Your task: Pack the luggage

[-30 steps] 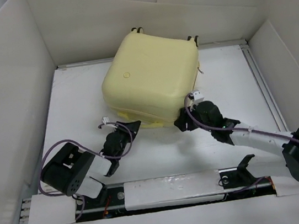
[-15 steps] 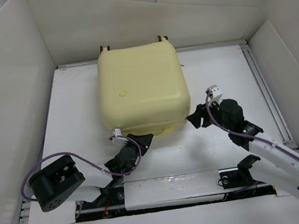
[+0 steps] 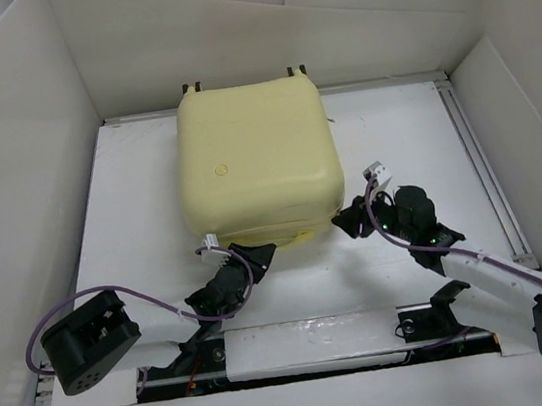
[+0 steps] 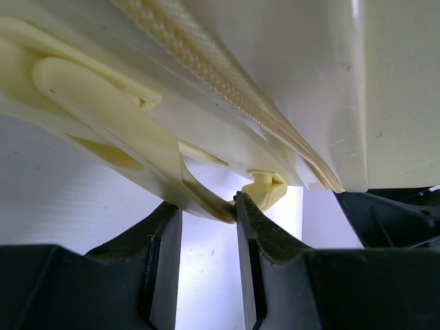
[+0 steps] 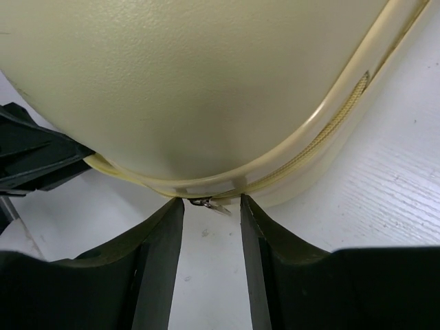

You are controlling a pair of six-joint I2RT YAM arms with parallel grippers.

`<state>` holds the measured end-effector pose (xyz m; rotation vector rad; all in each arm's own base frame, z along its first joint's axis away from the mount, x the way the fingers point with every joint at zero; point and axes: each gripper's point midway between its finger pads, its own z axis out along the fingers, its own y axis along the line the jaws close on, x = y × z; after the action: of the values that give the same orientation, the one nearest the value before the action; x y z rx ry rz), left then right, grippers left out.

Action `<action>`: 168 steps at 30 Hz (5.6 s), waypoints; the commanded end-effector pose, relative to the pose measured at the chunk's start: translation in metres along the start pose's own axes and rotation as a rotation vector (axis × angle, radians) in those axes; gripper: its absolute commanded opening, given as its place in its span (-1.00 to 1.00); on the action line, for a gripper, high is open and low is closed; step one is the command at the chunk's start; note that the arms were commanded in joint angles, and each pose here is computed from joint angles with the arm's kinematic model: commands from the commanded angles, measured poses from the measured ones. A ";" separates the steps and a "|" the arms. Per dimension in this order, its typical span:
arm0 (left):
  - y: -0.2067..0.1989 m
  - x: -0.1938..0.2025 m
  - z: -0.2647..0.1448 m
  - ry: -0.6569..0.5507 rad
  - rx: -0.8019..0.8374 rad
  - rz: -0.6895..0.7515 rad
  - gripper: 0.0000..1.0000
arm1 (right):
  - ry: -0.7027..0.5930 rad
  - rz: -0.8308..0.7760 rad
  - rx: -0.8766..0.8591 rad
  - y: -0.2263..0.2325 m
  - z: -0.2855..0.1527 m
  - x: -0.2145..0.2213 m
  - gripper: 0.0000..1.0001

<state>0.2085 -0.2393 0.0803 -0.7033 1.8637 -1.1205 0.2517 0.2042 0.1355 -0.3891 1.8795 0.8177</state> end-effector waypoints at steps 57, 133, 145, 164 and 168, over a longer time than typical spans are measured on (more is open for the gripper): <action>-0.150 0.070 -0.019 0.294 0.470 -0.006 -1.00 | -0.008 -0.077 0.082 0.144 0.057 0.041 -1.00; -0.023 -0.121 0.066 0.095 -0.076 0.089 0.32 | 0.254 0.021 0.000 -0.069 0.153 -0.098 -0.02; -0.046 -0.064 -0.017 0.131 0.101 0.087 0.35 | 0.150 -0.027 -0.096 -0.020 0.202 -0.190 0.14; -0.005 -0.126 -0.029 -0.142 -0.169 0.149 0.41 | -0.277 0.057 0.190 0.036 -0.049 -0.133 -1.00; 0.005 -0.136 -0.025 -0.151 -0.185 0.132 0.39 | -0.203 0.111 0.149 0.036 -0.045 -0.081 -0.10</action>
<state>0.2468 -0.1241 0.1222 -0.7372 1.9070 -0.7787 0.2349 0.1929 0.2403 -0.2135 1.7614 0.7295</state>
